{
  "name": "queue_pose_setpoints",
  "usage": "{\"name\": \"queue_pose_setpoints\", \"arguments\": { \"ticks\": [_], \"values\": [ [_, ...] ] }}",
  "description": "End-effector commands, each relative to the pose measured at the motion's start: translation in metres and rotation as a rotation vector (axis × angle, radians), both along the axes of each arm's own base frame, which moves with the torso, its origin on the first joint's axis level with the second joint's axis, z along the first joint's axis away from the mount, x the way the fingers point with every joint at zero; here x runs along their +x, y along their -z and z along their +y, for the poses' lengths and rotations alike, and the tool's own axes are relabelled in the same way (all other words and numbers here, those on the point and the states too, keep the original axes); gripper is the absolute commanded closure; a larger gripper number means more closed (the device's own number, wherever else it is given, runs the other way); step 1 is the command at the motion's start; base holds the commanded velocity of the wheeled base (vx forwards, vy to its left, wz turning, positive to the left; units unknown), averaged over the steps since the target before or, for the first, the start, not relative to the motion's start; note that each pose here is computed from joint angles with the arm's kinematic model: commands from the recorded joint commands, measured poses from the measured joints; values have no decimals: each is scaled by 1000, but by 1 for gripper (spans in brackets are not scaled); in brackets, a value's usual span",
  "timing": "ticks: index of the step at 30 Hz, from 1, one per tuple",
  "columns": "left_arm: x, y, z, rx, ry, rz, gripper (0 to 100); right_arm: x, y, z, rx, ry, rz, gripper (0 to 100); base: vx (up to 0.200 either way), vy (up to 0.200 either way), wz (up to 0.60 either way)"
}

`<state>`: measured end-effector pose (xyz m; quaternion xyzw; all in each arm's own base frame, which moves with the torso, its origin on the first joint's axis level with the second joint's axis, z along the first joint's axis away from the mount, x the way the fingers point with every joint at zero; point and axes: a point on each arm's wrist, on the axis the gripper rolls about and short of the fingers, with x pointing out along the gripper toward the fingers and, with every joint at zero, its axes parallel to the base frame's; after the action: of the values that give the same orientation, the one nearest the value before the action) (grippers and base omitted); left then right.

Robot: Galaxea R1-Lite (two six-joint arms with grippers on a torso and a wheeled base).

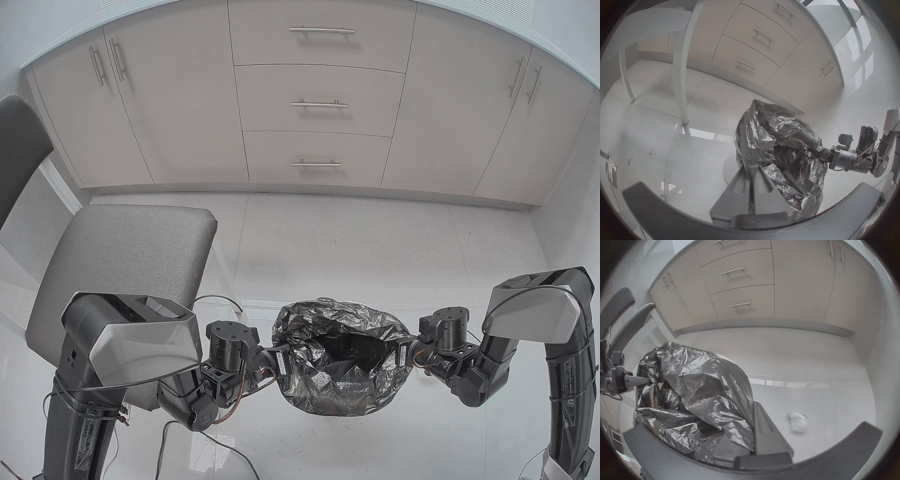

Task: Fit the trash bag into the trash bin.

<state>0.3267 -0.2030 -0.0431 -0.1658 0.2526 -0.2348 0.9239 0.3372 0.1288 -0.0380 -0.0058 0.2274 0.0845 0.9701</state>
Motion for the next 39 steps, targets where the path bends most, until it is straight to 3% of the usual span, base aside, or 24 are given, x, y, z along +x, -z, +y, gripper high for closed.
{"name": "queue_pose_setpoints", "arguments": {
  "ticks": [1,3,4,20,27,33,39],
  "values": [
    [0,-1,0,-3,0,-3,100,1,2,-3,-18,10,0,100,0,0,0],
    [0,-1,0,-3,0,-3,100,1,3,-3,-22,8,1,100,0,0,0],
    [0,-1,0,-3,0,-3,100,1,3,-3,-22,8,1,0,0,0,0],
    [0,-1,0,-6,-1,-3,100,1,-5,-6,-9,12,-46,0,0,0,0],
    [0,-2,0,-6,-2,-4,100,-20,-5,-15,-116,-31,-3,0,0,0,0],
    [0,-3,0,-12,-2,-14,100,-38,-8,-22,-119,-28,1,0,0,0,0],
    [0,-2,0,-10,-2,-11,100,-38,-1,-42,-121,29,-6,0,0,0,0]
  ]
}}
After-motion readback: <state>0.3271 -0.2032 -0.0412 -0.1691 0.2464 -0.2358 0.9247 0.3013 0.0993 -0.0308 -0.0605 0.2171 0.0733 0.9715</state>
